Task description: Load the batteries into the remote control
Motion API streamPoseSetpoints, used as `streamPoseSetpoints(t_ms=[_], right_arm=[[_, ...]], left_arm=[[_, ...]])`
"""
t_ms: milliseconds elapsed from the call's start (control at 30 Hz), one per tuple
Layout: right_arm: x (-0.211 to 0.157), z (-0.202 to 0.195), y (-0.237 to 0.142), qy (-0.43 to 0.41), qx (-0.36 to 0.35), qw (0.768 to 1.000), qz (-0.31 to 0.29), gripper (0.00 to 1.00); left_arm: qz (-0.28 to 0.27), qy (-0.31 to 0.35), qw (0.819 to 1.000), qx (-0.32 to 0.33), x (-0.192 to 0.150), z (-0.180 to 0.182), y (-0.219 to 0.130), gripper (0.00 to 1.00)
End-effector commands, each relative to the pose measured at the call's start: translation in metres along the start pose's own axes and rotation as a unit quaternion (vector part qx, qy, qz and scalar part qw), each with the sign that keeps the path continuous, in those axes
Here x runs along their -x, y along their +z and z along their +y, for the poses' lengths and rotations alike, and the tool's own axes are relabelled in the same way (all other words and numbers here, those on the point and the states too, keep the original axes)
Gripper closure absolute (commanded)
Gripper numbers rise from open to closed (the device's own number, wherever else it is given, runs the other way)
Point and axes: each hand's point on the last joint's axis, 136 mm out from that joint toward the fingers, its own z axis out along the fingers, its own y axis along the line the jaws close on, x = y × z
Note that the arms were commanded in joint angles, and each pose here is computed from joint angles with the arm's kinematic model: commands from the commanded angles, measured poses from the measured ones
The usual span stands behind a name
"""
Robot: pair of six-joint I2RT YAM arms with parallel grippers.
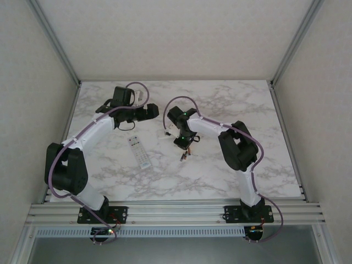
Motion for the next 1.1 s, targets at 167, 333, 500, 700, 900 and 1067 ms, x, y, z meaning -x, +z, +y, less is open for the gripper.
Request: streamPoseSetpoints(t_ms=[167, 333, 500, 700, 900, 1067], right_arm=[[0.047, -0.045, -0.073, 0.217, 0.028, 0.965, -0.146, 0.89], [0.061, -0.057, -0.059, 0.304, 0.068, 0.94, -0.142, 0.89], [0.062, -0.051, -0.035, 0.334, 0.099, 0.932, -0.098, 0.89], [0.055, -0.046, -0.013, 0.354, 0.108, 0.927, -0.06, 0.88], [0.05, -0.038, 0.002, 0.361, 0.123, 0.924, -0.037, 0.87], [0.05, -0.036, 0.003, 0.361, 0.125, 0.923, -0.036, 0.82]], left_arm=[[0.003, 0.003, 1.0, -0.013, 0.004, -0.004, 0.001, 0.01], [0.012, 0.002, 1.0, -0.018, 0.002, -0.005, 0.002, 0.0], [0.011, 0.008, 1.0, -0.016, 0.001, -0.005, 0.0, 0.0], [0.014, 0.005, 1.0, -0.012, -0.001, -0.002, 0.002, 0.01], [0.016, 0.002, 1.0, -0.012, -0.001, -0.002, 0.004, 0.0], [0.018, 0.002, 1.0, -0.012, -0.002, -0.001, 0.005, 0.0]])
